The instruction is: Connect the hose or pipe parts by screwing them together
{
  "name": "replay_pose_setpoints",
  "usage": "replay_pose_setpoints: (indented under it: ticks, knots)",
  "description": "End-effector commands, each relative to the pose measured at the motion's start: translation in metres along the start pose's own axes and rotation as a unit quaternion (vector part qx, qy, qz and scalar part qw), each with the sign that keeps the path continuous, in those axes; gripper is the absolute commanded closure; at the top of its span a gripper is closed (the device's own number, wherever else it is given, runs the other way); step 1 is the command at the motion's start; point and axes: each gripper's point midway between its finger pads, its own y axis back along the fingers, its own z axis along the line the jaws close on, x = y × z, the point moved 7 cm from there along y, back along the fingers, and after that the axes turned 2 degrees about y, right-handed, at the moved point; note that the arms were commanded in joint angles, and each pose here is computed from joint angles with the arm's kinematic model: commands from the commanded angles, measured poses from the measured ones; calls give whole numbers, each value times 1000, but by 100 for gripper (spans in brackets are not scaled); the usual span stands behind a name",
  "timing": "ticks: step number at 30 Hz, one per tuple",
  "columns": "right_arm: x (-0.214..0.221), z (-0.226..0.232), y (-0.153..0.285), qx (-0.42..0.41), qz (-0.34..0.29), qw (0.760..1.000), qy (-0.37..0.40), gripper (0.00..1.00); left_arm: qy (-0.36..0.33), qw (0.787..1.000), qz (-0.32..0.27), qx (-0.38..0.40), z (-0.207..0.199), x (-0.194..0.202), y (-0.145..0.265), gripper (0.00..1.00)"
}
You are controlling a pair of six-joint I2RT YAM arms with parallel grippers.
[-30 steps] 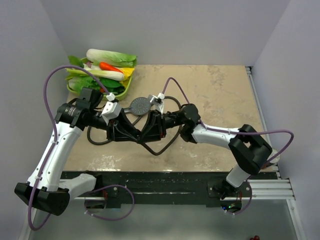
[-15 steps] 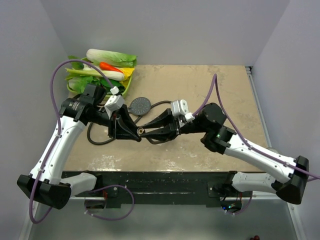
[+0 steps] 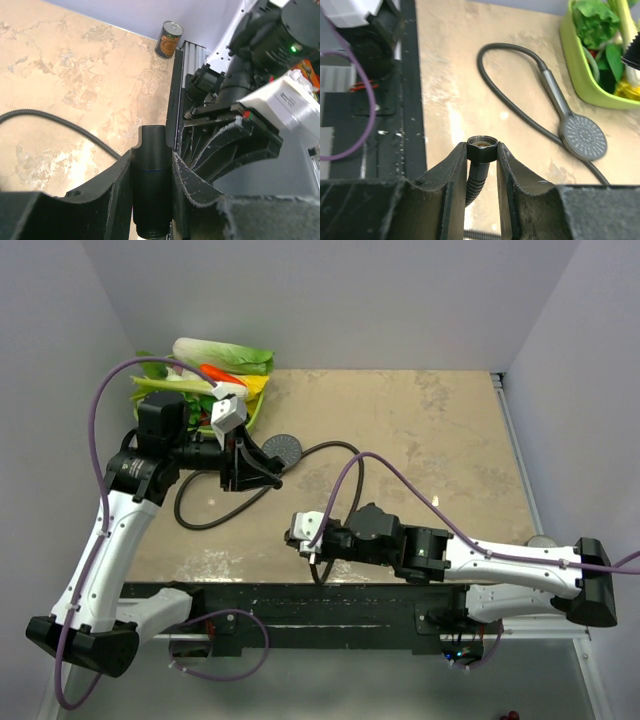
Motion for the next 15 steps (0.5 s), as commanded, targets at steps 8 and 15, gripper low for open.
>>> replay_pose_setpoints:
  ticks: [8,15]
  knots:
    - [-26,-32,1,205,-47,977,35,100,93,995,-14,-30,-7,19,0,100]
    - [-32,-27,-11,201,-68,977,31,100,106,994,-33,-24,-7,21,-2,100]
